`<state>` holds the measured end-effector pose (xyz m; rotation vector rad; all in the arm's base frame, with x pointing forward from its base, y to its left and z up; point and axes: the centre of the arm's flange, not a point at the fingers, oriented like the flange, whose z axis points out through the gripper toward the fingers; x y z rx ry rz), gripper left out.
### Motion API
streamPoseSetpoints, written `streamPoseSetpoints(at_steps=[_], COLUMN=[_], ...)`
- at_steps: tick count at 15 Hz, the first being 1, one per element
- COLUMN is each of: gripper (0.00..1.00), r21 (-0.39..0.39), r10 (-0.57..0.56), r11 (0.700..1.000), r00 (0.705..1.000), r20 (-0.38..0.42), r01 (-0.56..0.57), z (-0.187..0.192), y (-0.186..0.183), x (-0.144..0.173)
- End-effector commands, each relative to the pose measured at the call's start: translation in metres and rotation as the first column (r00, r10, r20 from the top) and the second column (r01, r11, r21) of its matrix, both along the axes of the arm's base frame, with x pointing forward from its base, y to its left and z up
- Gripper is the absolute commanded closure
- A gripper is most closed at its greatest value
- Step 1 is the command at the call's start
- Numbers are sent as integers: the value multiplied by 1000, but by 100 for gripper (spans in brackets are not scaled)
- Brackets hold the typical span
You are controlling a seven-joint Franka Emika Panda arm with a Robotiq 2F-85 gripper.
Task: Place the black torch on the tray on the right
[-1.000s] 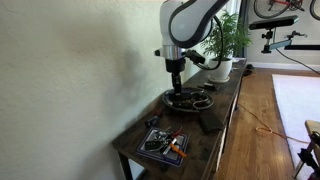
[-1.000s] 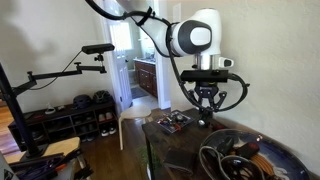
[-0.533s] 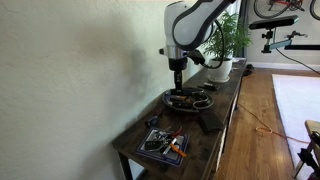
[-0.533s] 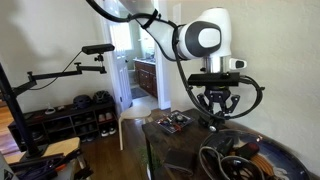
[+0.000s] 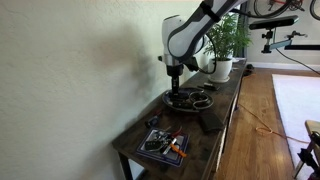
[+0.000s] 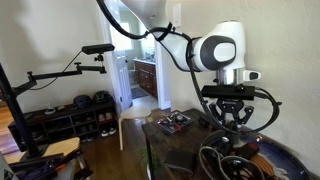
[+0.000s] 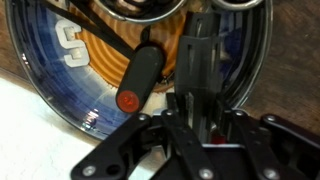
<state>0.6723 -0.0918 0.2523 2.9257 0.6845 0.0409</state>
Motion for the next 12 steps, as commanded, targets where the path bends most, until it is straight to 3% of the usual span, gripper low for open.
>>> streamPoseSetpoints(at_steps=[1,7,8,9,12], gripper=[87,87,37,36,17], r21=[-21,-30,-26,-27,-27], r10=[-8,-6,-9,-9,-24], r11=[1000,1000,1000,1000,999], r00=[1000,1000,1000,1000,1000], r20=[19,1,-1,1,-5], r01=[8,6,9,9,24], z=[-6,-24,-23,-22,-8], y=[-9,-12,-11,-10,-2], x=[18,19,18,16,6])
